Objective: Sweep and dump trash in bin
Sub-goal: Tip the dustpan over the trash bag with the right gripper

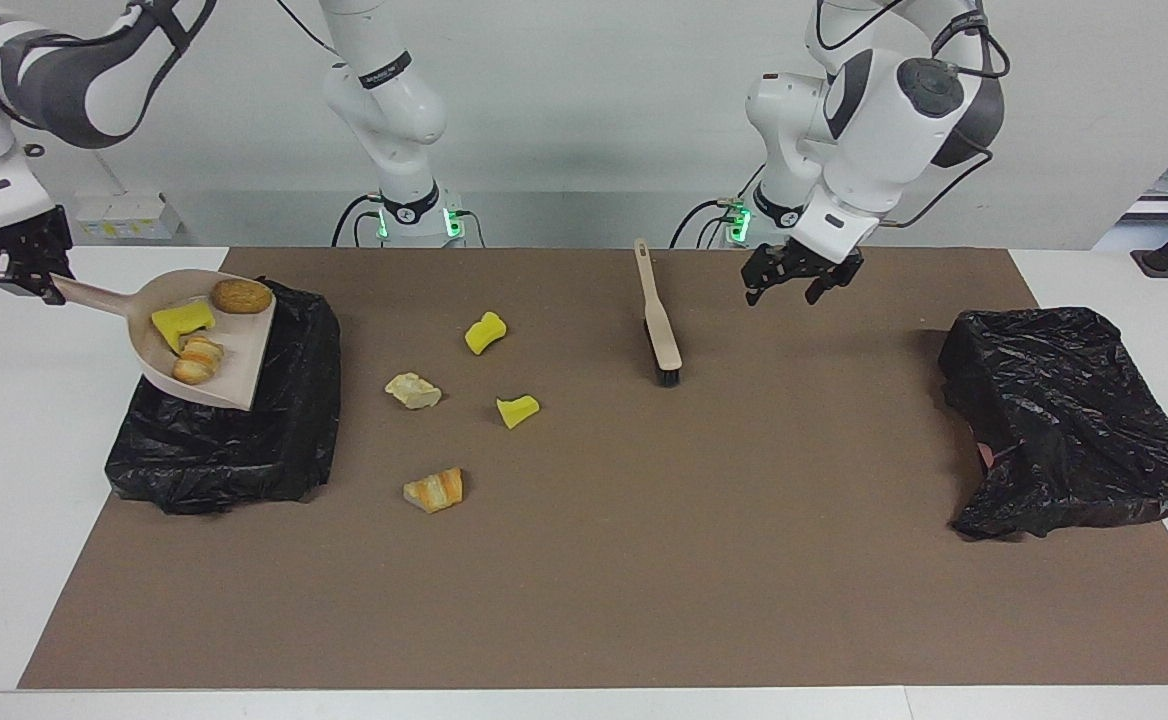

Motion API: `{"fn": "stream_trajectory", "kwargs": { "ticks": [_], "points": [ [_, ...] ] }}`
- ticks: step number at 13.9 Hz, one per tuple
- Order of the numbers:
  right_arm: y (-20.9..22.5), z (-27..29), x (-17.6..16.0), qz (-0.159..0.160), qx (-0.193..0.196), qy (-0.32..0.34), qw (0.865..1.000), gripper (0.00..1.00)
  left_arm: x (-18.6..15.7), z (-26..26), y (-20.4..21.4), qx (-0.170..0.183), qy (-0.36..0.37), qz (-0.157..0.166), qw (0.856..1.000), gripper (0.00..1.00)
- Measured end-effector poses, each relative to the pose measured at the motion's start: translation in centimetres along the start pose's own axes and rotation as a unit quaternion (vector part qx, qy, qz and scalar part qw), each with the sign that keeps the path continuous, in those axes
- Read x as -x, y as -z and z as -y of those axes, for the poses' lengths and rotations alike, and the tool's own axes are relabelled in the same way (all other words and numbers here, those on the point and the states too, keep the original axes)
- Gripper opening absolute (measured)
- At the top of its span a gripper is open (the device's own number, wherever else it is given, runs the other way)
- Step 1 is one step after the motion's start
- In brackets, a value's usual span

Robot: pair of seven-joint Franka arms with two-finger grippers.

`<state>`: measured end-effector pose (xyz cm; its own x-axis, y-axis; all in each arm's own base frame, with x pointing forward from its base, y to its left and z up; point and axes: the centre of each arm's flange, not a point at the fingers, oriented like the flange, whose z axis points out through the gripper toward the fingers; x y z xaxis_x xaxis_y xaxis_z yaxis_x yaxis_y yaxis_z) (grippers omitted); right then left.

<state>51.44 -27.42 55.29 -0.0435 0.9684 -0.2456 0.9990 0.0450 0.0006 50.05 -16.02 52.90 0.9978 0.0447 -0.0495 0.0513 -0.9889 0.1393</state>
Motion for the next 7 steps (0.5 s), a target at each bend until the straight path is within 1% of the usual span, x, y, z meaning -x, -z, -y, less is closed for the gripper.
{"fn": "stream_trajectory", "kwargs": {
  "ticks": [3,5,7],
  "points": [
    [0.6,-0.9,-3.1,0.051,-0.025,-0.02,0.998,0.33,-2.6,3.2,2.6,-0.014,-0.024,-0.001,1.0,1.0],
    [1.6,-0.9,-4.8,0.095,-0.046,-0.036,0.994,0.33,-4.2,5.8,4.3,-0.016,-0.033,0.0,0.999,1.0],
    [3.0,-0.5,-6.3,0.13,-0.063,-0.062,0.988,0.33,-5.2,9.0,6.1,-0.018,-0.043,0.005,0.999,1.0]
  ]
}}
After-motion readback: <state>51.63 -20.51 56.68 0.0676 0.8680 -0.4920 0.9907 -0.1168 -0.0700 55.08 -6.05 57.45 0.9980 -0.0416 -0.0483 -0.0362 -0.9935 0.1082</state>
